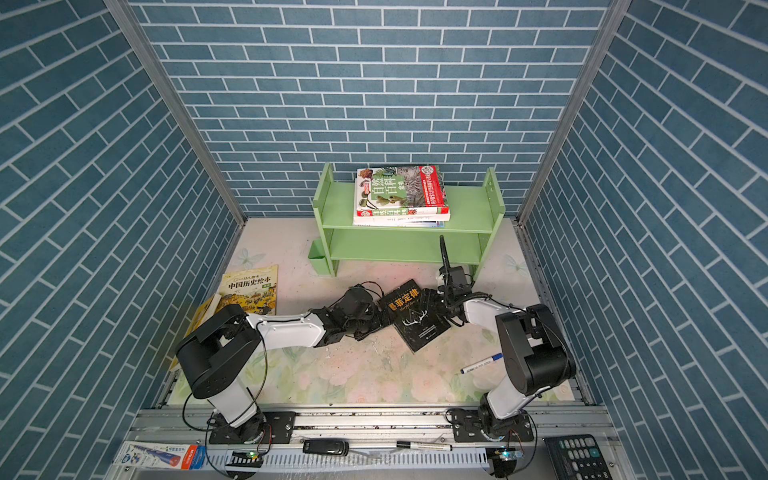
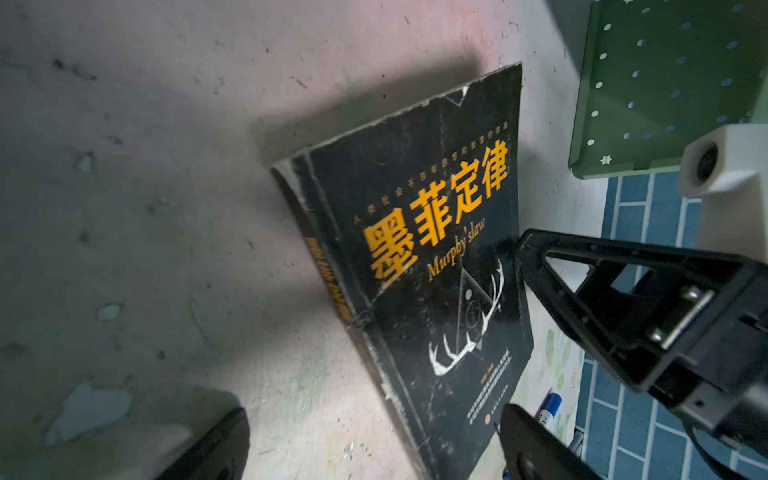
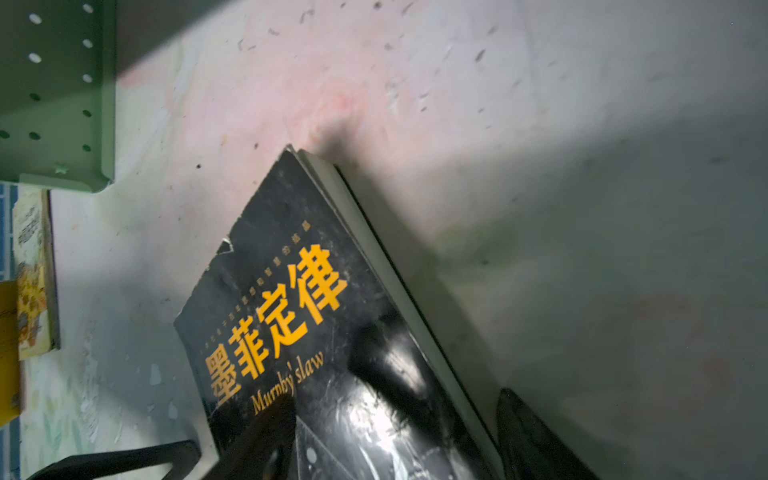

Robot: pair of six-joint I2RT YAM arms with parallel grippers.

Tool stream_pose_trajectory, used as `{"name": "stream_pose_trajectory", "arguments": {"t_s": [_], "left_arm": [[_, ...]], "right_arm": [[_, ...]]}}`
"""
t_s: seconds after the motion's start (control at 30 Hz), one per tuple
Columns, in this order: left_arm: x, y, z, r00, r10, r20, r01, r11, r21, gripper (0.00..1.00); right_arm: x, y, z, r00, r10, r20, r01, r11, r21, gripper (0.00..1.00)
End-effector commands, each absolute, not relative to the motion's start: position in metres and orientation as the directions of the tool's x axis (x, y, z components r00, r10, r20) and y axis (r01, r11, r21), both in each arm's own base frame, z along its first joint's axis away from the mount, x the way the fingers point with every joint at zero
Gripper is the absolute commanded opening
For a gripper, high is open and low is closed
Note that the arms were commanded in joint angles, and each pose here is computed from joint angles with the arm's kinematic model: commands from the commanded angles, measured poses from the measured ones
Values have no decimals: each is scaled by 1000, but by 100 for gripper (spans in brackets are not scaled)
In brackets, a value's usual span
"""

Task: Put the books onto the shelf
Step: 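Close both grippers on opposite edges of the black book, then tilt the black book up onto its edge with both grippers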

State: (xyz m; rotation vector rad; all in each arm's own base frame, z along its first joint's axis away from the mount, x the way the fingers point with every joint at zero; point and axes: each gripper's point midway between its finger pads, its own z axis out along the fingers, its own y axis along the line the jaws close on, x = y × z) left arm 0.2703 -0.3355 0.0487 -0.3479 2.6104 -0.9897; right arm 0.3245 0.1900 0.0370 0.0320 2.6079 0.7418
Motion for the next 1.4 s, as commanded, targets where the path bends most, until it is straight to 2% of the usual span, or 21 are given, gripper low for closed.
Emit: {"name": "stream_pose_trajectory", "arguments": {"t_s": [0.0, 0.23, 0.47, 0.67, 0.97, 1.1, 1.23, 1.37], "left_arm": [[268, -323, 46, -905, -373, -206, -165, 753, -637, 95], [265, -302, 35, -878, -440, -188, -243, 748, -617, 93], [264, -290, 34, -860, -473, -191, -271, 741, -614, 93], [264, -293, 30, -865, -471, -175, -275, 735, -620, 92], [269, -316, 30, -881, -457, -120, -254, 673, -694, 92], [277, -335, 48, -891, -443, -103, -199, 582, -788, 91], [288, -349, 92, -877, -463, -130, -78, 403, -912, 90], [300, -348, 141, -846, -511, -151, 39, 224, -974, 87]], "right_arm": [[285, 206, 14, -954, 177, -242, 20, 843, 537, 76], [286, 220, 18, -943, 189, -273, 12, 840, 542, 69], [302, 212, 16, -931, 168, -323, 1, 889, 459, 63], [305, 210, -2, -942, 150, -300, 18, 915, 402, 46], [291, 213, -23, -960, 115, -257, 18, 936, 352, 33], [281, 222, -35, -971, 86, -223, 2, 937, 350, 31], [272, 235, -45, -979, 64, -195, -12, 929, 369, 29], [261, 249, -53, -983, 65, -169, -11, 910, 415, 28]]}}
